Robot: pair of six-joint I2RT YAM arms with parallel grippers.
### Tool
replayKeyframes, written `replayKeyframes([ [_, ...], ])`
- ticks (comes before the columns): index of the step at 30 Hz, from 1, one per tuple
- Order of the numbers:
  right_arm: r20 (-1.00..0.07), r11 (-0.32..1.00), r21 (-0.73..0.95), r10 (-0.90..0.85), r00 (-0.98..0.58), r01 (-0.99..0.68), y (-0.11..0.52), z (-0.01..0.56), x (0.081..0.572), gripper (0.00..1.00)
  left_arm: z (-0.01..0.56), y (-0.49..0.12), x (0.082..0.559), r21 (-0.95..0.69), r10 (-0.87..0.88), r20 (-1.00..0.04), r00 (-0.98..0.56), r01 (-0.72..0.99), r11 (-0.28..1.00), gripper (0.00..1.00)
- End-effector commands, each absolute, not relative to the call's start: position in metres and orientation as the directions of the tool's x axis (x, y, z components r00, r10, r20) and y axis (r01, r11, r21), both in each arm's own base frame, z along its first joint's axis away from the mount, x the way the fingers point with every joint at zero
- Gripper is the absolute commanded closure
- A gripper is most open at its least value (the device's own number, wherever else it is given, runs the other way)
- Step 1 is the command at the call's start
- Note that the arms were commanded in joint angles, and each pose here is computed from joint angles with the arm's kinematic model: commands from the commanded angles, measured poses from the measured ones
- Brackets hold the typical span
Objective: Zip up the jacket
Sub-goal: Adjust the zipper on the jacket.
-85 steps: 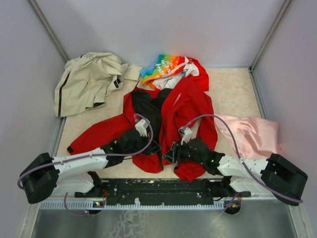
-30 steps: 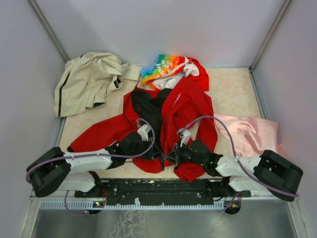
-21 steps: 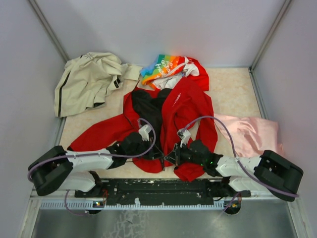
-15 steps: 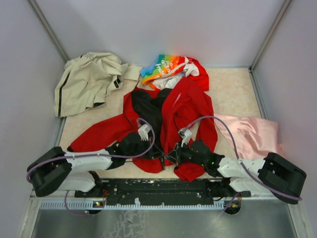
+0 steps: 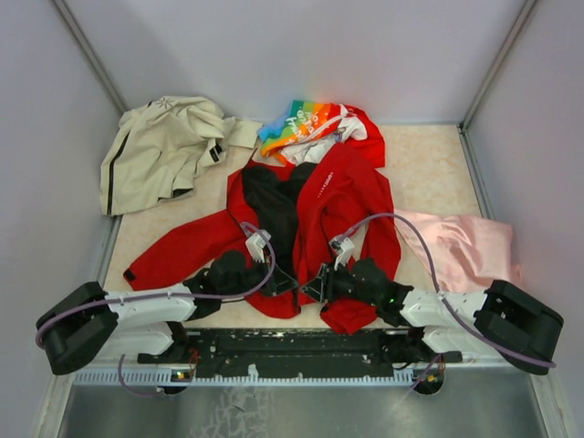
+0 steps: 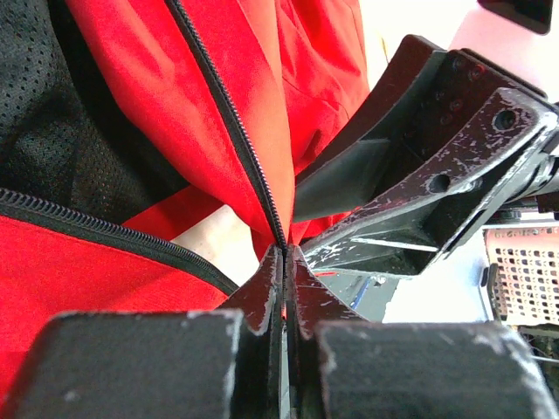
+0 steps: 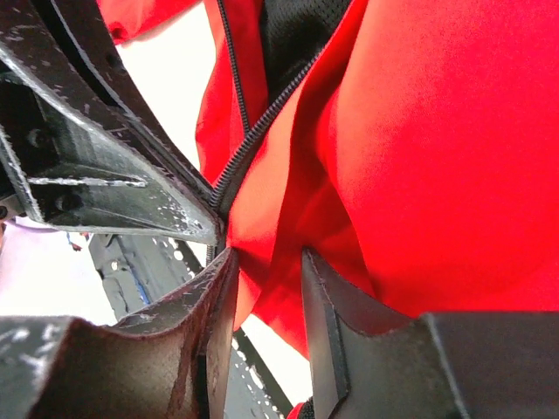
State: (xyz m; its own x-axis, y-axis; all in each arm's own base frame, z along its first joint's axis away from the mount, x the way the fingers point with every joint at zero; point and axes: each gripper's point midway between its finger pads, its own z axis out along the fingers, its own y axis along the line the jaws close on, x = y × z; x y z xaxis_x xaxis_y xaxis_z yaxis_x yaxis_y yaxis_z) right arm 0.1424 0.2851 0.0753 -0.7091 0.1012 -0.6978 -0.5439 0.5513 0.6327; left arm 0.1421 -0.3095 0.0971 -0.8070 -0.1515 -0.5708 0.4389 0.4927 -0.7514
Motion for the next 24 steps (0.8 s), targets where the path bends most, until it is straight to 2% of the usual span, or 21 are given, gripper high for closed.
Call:
replayKeyframes([
  [1, -0.716, 0.512, 0.639, 0.122, -0.688, -0.574, 0.296, 0.088, 0.144, 0.63, 0.12, -0.314, 0.142, -0.757, -0.182, -0.611, -0.77, 0.501, 0.42, 1.0],
  [13, -0.718, 0.495, 0.637, 0.101, -0.689, -0.591, 0.297, 0.084, 0.139, 0.46, 0.126, -0.311, 0.141, -0.78, -0.234, -0.602, -0.764, 0.498, 0.38, 1.0],
  [24, -0.725, 0.453, 0.642, 0.097, -0.682, -0.619, 0.3, 0.086, 0.134, 0.42, 0.14, -0.303, 0.138, -0.817, -0.32, -0.571, -0.756, 0.485, 0.312, 1.0],
])
